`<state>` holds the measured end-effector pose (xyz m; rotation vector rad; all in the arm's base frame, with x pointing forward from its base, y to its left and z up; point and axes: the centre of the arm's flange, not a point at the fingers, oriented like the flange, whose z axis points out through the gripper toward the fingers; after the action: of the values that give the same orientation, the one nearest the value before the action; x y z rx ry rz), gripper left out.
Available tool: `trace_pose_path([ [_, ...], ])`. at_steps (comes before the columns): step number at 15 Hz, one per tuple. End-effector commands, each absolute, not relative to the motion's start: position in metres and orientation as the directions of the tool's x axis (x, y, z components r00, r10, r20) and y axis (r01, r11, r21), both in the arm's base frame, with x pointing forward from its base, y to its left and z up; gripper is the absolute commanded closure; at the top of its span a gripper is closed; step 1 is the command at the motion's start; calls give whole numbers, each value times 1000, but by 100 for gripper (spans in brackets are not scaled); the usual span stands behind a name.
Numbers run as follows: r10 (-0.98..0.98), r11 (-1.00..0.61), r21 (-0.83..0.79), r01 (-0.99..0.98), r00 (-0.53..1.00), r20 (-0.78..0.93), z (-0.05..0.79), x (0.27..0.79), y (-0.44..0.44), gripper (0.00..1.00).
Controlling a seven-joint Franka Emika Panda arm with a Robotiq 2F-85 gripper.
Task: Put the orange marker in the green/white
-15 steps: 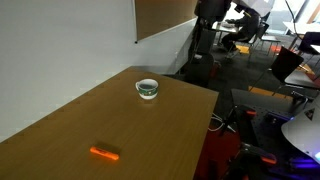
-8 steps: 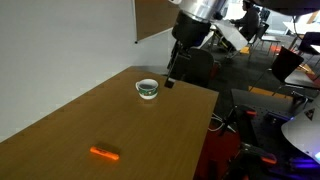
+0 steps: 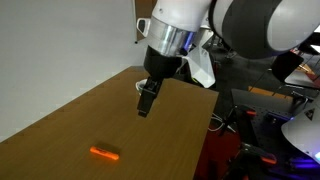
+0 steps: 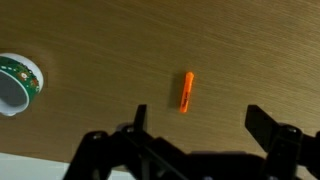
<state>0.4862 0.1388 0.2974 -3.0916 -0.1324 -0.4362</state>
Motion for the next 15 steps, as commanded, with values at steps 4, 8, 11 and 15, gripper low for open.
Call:
trace_pose_path([
  [4, 141, -989, -7, 146, 963, 229, 238, 532, 179, 0],
  [8, 139, -990, -1, 142, 968, 208, 234, 521, 178, 0],
  [11, 138, -990, -1, 141, 968, 211, 235, 523, 178, 0],
  [15, 124, -992, 28, 121, 961, 246, 215, 549, 180, 0],
])
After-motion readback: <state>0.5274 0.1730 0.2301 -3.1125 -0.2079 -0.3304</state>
